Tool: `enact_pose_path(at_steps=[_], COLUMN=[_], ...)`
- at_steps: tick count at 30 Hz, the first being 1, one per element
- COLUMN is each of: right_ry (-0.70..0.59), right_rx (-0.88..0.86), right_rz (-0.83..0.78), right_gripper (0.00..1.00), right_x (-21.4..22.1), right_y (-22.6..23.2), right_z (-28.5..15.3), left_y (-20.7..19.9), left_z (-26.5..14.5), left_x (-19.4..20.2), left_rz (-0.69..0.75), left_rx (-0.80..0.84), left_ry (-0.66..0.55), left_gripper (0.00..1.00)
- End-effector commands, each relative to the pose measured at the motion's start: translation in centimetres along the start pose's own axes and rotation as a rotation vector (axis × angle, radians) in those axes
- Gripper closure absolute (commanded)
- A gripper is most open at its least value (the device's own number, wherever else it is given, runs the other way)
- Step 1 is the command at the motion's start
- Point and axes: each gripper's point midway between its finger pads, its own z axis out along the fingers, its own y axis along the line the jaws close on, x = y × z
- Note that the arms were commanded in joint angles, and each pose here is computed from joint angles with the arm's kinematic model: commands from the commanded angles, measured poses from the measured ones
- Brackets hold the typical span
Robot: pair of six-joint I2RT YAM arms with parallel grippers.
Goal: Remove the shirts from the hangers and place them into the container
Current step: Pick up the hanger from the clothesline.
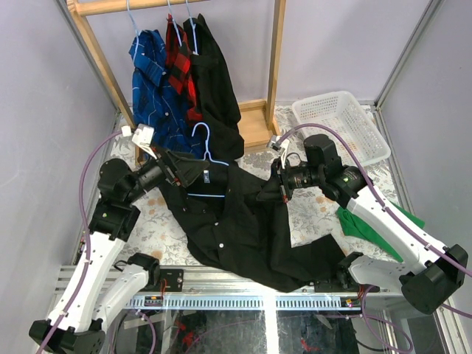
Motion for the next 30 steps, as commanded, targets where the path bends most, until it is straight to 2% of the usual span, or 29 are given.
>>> enact_pose_path(at_steps=[1, 10, 16, 17, 19, 22, 27, 29, 30], right_ry=[-0.054, -0.051, -0.027, -0.026, -0.033, -0.041, -0.059, -0.062, -0.065], right_rx=[-0.076, -0.079, -0.059, -0.058, -0.049, -0.045, -0.023, -0.024, -0.024], right_rz=[-0.041, -0.072, -0.088, -0.089, -0.093, -0.101, -0.118, -0.115, -0.114], right_gripper=[1.00, 1.00, 1.00, 1.00, 1.00, 1.00, 1.00, 0.99, 0.99], right_x=[-2.0, -2.0, -1.7, -1.6, -1.6, -1.8, -2.0, -2.1, -2.2], right_y=[2.2, 2.1, 2.0, 1.9, 1.9, 2.1, 2.0, 2.0, 2.0], right_z=[-0.7, -0.6, -1.0, -1.0, -1.1, -1.3, -1.6, -1.5, -1.5], left_y=[0.1, 2.6, 2.7, 2.6, 3.0, 3.6, 5.8, 5.9, 5.1], left_z=[0.8, 3.6, 3.6, 3.7, 3.8, 3.9, 3.1, 2.9, 2.9], left_x=[0.1, 0.2, -1.8, -1.9, -1.8, -1.5, -1.7, -1.8, -1.7], left_rz=[0.028, 0.006, 0.042, 0.049, 0.030, -0.018, -0.152, -0.156, -0.133], left_rx=[0.009, -0.157, -0.208, -0.208, -0.234, -0.280, -0.452, -0.443, -0.388], left_ry=[-0.010, -0.037, -0.092, -0.084, -0.069, -0.041, -0.072, -0.103, -0.107], left_gripper=[0.26, 0.32, 0.32, 0.30, 0.15, 0.00, 0.00, 0.00, 0.00])
